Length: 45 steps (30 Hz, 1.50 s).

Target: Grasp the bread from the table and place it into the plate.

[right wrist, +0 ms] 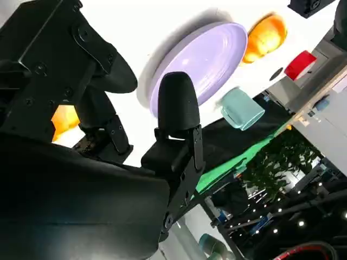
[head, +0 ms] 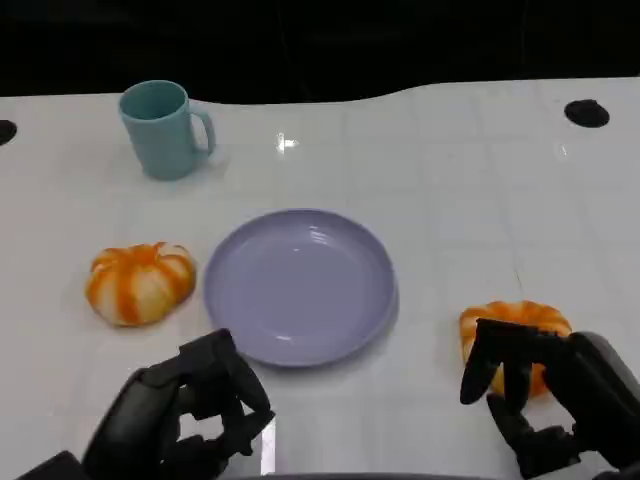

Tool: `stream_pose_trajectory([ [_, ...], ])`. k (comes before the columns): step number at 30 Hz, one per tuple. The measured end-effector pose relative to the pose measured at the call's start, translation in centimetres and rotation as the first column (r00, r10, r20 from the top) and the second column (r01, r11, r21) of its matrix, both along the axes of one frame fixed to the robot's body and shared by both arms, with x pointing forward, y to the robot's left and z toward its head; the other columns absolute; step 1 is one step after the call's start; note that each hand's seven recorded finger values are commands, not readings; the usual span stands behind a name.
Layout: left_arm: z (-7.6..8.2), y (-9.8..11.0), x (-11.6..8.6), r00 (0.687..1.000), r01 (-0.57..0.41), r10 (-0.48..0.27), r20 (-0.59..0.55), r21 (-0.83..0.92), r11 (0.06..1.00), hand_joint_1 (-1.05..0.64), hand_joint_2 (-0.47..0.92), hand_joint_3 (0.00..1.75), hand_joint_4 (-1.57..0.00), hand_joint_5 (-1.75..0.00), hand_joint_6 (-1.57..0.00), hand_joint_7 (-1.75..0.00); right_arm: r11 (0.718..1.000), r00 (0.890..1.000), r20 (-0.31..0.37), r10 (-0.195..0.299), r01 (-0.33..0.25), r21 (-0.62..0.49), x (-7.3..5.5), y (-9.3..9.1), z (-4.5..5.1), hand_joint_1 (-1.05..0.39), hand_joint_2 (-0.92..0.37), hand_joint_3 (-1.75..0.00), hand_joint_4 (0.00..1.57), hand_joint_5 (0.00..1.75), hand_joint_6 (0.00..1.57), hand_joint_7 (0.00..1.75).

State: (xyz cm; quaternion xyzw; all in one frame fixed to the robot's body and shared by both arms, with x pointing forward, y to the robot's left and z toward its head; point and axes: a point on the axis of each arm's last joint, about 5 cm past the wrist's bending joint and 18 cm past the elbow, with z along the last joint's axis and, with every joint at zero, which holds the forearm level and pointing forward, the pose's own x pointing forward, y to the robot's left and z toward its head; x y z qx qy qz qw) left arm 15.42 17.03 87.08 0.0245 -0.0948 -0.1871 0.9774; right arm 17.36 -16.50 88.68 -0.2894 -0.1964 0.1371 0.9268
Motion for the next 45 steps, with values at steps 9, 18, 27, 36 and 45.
stream_pose_trajectory([
  [9,-0.1,0.1,0.1,1.000,-0.003,0.003,-0.004,0.001,1.000,-0.53,0.92,0.34,-0.69,-1.75,-0.58,-1.60,1.000,1.000,0.002,-0.001,0.001,0.000,0.0,0.0,0.03,0.06,-0.22,-1.39,0.79,1.60,0.74,1.19],
  [18,-0.2,0.2,0.1,1.000,-0.006,0.006,-0.005,-0.013,1.000,-0.53,0.92,0.34,-0.69,-1.75,-0.58,-1.60,0.996,0.999,0.020,-0.038,0.039,-0.082,0.4,-0.2,1.17,-0.14,-0.35,-0.90,0.61,1.11,0.68,0.62],
  [27,-0.3,0.3,0.2,1.000,-0.006,0.005,-0.008,-0.011,1.000,-0.54,0.92,0.34,-0.69,-1.75,-0.58,-1.59,0.912,0.995,0.068,-0.077,0.098,-0.399,0.4,-1.1,4.06,-0.45,-0.78,-0.04,0.22,0.56,0.41,0.02],
  [36,-0.3,0.3,0.3,1.000,-0.004,0.004,-0.004,-0.009,1.000,-0.54,0.92,0.34,-0.68,-1.75,-0.58,-1.58,0.785,0.992,0.032,-0.122,0.116,-0.609,-0.1,-1.5,6.64,-0.62,-0.82,0.00,0.00,0.43,0.22,0.00],
  [45,-0.2,0.2,0.4,1.000,0.000,0.000,0.001,-0.011,1.000,-0.53,0.92,0.33,-0.68,-1.75,-0.59,-1.58,0.702,0.994,0.005,-0.105,0.078,-0.707,0.1,-0.7,6.95,-0.63,-0.81,0.00,0.04,0.45,0.27,0.02],
])
